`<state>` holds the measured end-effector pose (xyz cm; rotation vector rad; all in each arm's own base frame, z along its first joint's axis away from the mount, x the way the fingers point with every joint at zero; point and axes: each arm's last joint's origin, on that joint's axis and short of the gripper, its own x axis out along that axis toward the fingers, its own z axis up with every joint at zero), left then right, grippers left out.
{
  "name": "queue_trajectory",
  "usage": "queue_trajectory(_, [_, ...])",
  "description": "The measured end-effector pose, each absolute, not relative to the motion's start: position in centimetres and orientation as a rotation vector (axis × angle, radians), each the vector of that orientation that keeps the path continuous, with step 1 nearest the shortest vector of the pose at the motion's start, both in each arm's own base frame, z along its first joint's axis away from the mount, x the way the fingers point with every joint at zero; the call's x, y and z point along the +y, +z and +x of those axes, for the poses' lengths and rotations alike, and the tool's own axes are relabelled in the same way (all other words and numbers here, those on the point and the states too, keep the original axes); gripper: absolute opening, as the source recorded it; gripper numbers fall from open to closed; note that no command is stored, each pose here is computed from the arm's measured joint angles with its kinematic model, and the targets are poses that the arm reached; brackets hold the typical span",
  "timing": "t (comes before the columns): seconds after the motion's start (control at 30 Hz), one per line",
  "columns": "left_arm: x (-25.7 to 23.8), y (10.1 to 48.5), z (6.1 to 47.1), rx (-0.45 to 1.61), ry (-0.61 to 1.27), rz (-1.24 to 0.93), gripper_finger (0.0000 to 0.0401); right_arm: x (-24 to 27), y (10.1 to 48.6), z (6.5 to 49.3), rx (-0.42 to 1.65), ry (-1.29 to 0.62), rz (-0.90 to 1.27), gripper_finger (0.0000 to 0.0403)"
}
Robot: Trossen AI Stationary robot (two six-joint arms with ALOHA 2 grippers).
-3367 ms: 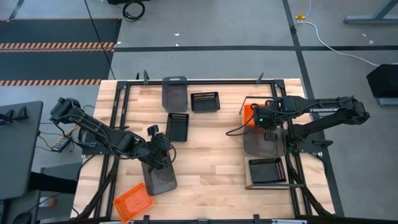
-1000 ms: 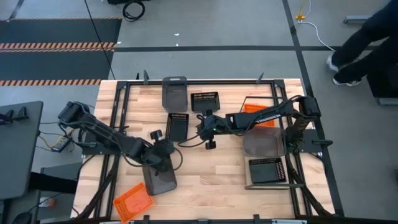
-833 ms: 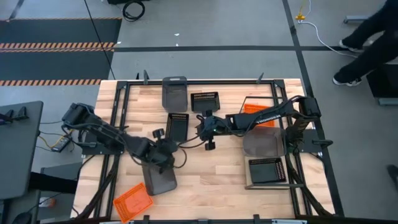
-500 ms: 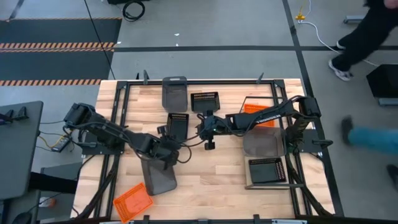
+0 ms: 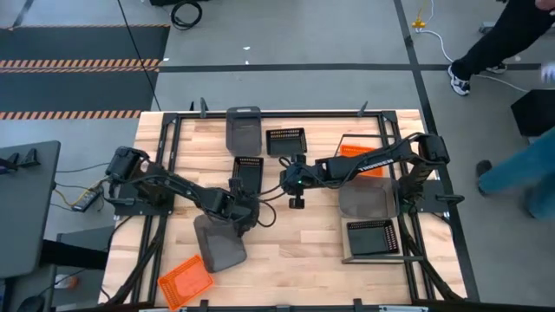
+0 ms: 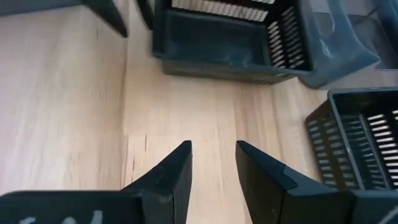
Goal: Stack baskets on shelf by color
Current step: Stack bottom black bin on top of the black bin on the shelf
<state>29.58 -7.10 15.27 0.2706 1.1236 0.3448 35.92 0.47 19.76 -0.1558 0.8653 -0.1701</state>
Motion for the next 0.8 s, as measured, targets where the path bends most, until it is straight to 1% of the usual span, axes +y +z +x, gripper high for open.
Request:
queue_trajectory(0.23, [-6.7, 15.1, 29.7, 1.114, 0.399, 0.344, 0.0117, 0.9, 19.7, 35.8, 0.881, -0.158, -0.163, 0.013])
queue_trajectory(0.37, [-7.5, 15.5, 29.5, 1.095, 0.387, 0.367, 0.0117, 1.2, 19.6, 35.7, 0.887, -0.148, -0.169, 0.013])
queue_trajectory(0.53, [-8.5, 16.1, 29.4, 1.059, 0.412, 0.455, 0.0117, 1.4, 19.6, 35.6, 0.895, -0.142, -0.172, 0.013])
queue_trajectory(0.8, [-7.5, 16.0, 29.2, 1.071, 0.499, 0.49, 0.0117, 1.5, 19.5, 35.6, 0.902, -0.141, -0.174, 0.013])
